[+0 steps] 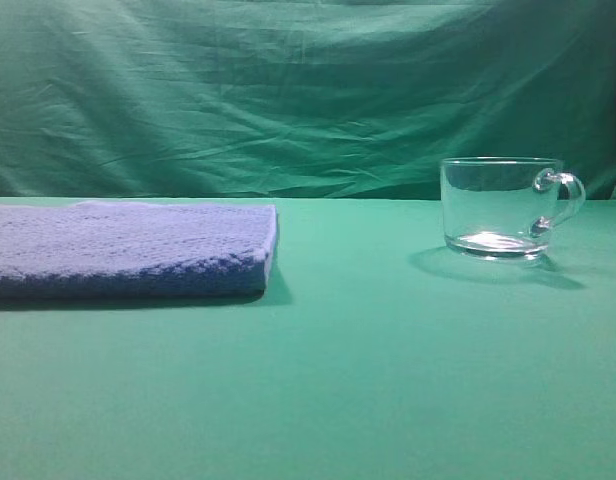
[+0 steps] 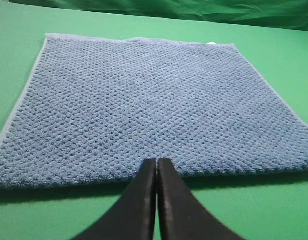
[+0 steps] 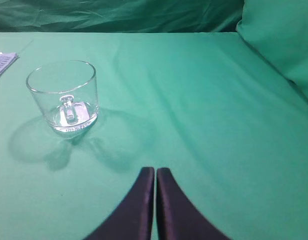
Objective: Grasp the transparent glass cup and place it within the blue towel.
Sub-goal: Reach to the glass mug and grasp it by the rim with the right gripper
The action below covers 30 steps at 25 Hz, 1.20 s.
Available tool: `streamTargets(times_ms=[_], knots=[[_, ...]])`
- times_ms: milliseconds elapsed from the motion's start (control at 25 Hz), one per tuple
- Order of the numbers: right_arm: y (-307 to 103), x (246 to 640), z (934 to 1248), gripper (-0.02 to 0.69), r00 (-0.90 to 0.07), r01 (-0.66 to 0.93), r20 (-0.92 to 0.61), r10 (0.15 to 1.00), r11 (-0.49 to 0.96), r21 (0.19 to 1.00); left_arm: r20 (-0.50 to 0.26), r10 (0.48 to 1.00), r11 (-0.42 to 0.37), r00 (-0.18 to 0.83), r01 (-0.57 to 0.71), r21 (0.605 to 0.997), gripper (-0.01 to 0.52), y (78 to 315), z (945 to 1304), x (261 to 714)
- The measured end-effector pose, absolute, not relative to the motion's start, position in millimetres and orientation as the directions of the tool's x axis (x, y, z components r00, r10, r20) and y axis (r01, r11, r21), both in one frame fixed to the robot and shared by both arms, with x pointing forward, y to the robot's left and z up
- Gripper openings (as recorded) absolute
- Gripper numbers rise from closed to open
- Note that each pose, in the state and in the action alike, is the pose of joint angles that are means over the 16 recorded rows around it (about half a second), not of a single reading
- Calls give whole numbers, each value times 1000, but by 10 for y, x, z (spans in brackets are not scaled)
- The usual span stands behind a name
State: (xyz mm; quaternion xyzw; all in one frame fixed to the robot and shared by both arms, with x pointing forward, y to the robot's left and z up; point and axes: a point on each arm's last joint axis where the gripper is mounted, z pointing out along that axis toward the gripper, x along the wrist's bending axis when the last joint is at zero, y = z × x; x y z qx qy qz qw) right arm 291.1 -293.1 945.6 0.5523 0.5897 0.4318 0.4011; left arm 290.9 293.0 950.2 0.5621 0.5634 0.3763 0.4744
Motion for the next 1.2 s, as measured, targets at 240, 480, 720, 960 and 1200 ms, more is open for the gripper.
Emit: streamTargets(times_ms=[240, 480, 720, 960, 1200], knots=[[-2931, 2911, 9456, 0, -68, 305, 4, 998, 17, 952, -112, 990, 85, 82, 276, 957, 0, 2930, 9502, 2909], [-2931, 2911, 9456, 0, -68, 305, 4, 998, 17, 952, -112, 990, 85, 82, 276, 957, 0, 2930, 9502, 2909], [-2931, 2911, 9456, 0, -68, 305, 4, 998, 17, 952, -112, 990, 85, 82, 276, 957, 0, 2930, 9502, 2909], [-2935, 2925, 9503, 0, -61, 253, 10, 998, 6, 967, -112, 990, 85, 82, 276, 957, 0, 2930, 9502, 2909], [-2941, 2944, 9651, 0, -53, 134, 39, 998, -31, 990, -112, 990, 85, 82, 276, 957, 0, 2930, 9502, 2909]])
